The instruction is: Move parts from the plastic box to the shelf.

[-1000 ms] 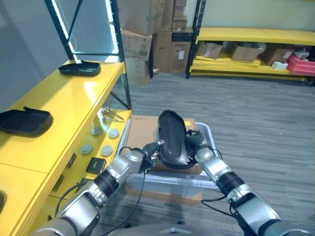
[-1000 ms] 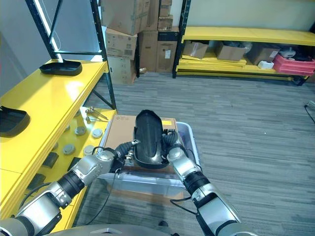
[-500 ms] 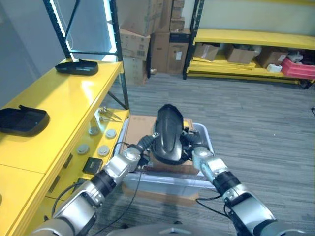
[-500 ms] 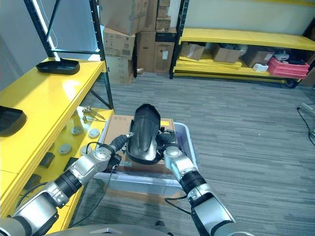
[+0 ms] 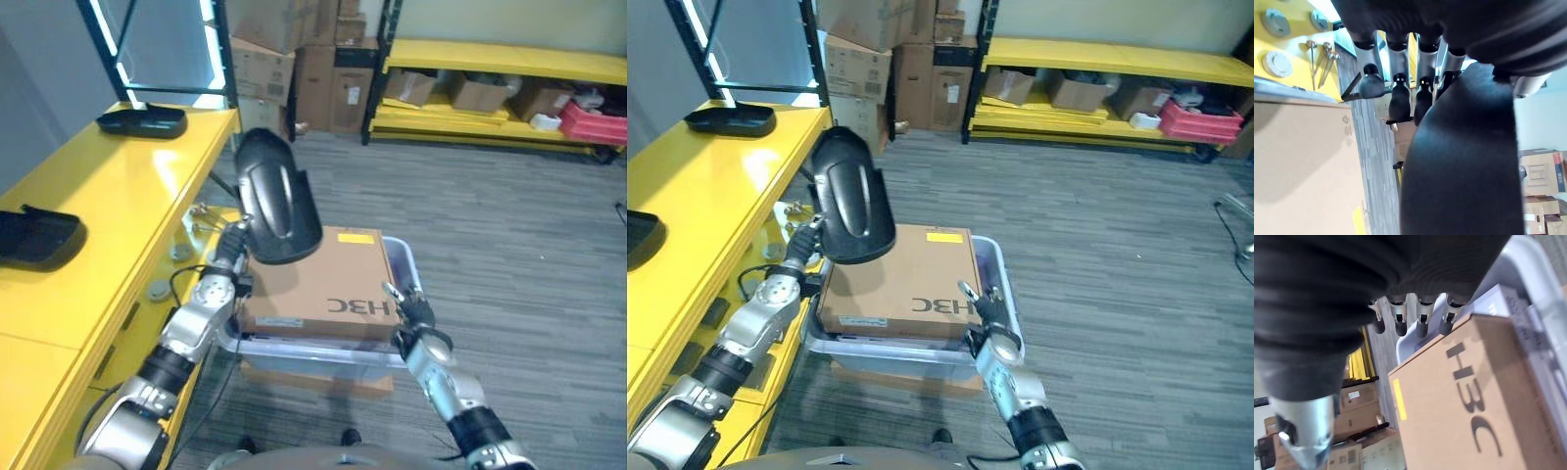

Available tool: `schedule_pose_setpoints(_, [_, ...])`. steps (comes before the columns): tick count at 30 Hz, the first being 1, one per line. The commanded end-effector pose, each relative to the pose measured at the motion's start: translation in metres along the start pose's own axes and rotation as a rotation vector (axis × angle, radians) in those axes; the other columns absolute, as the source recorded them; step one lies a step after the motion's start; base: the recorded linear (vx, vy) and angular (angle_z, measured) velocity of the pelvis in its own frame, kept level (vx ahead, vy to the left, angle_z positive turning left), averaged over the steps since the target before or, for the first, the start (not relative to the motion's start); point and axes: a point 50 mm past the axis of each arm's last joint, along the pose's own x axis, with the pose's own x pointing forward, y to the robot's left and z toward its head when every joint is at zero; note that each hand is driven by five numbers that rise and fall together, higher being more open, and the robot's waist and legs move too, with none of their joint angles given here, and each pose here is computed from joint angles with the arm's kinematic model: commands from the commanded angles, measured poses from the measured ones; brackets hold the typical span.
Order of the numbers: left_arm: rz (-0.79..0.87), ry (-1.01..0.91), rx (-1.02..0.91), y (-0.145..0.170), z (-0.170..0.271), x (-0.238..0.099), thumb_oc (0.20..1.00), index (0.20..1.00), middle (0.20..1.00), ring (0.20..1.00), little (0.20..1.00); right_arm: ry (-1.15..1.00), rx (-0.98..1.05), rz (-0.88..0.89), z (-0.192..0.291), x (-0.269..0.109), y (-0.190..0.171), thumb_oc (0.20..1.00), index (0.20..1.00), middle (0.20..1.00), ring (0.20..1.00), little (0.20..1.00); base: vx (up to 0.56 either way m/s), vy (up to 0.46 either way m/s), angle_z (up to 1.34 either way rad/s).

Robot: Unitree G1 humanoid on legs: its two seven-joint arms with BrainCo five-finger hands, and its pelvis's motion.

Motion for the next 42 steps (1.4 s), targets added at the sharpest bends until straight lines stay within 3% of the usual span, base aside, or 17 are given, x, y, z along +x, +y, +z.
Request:
schedule_pose_setpoints(1, [0.037,-0.286,-0.019,0.003,0.051,0.006,0.200,0.200,0.200,0.200,0.200,-0.074,0.010,0.097,0.021,0.002,0.007,1.000,1.000,1.000,1.000,1.000,-0.02,0.016,-0.07])
schedule_pose_setpoints(4, [0.091,-0.332,-0.003,0.015,0.054,0.002,0.200,0.200,0.200,0.200,0.200,0.022,-0.014,0.083,-0.002,-0.002,-0.003,1.000,1.000,1.000,1.000,1.000,-0.05,-0.022,-0.17])
schedule_pose_setpoints(5, [0.139,-0.389,-0.004,0.028,0.065,-0.001,0.200,0.200,0.200,0.200,0.200,0.124,-0.047,0.046,-0.030,-0.008,-0.016,1.000,1.000,1.000,1.000,1.000,-0.07,-0.059,-0.13])
schedule_pose_setpoints(9, [0.113,-0.465,-0.035,0.027,0.082,-0.001,0.200,0.200,0.200,0.200,0.200,0.232,-0.044,-0.038,-0.067,-0.022,-0.044,1.000,1.000,1.000,1.000,1.000,-0.09,-0.088,0.19])
schedule_pose_setpoints(14, [0.176,-0.582,-0.091,0.036,0.101,-0.008,0.200,0.200,0.200,0.200,0.200,0.348,-0.094,-0.057,-0.101,-0.036,-0.066,1.000,1.000,1.000,1.000,1.000,-0.15,-0.157,1.78])
schedule_pose_setpoints(26, [0.337,-0.679,-0.079,0.083,0.110,-0.037,0.200,0.200,0.200,0.200,0.200,0.379,-0.266,-0.007,-0.104,-0.032,-0.069,1.000,1.000,1.000,1.000,1.000,-0.11,-0.087,0.76])
schedule_pose_setpoints(38, [0.521,-0.611,-0.007,0.118,0.103,-0.037,0.200,0.200,0.200,0.200,0.200,0.437,-0.351,0.043,-0.113,-0.027,-0.057,1.000,1.000,1.000,1.000,1.000,0.05,0.158,0.89])
schedule_pose_setpoints(42, [0.612,-0.526,0.084,0.144,0.092,-0.037,0.200,0.200,0.200,0.200,0.200,0.471,-0.347,0.035,-0.117,-0.030,-0.061,1.000,1.000,1.000,1.000,1.000,0.13,0.311,0.39])
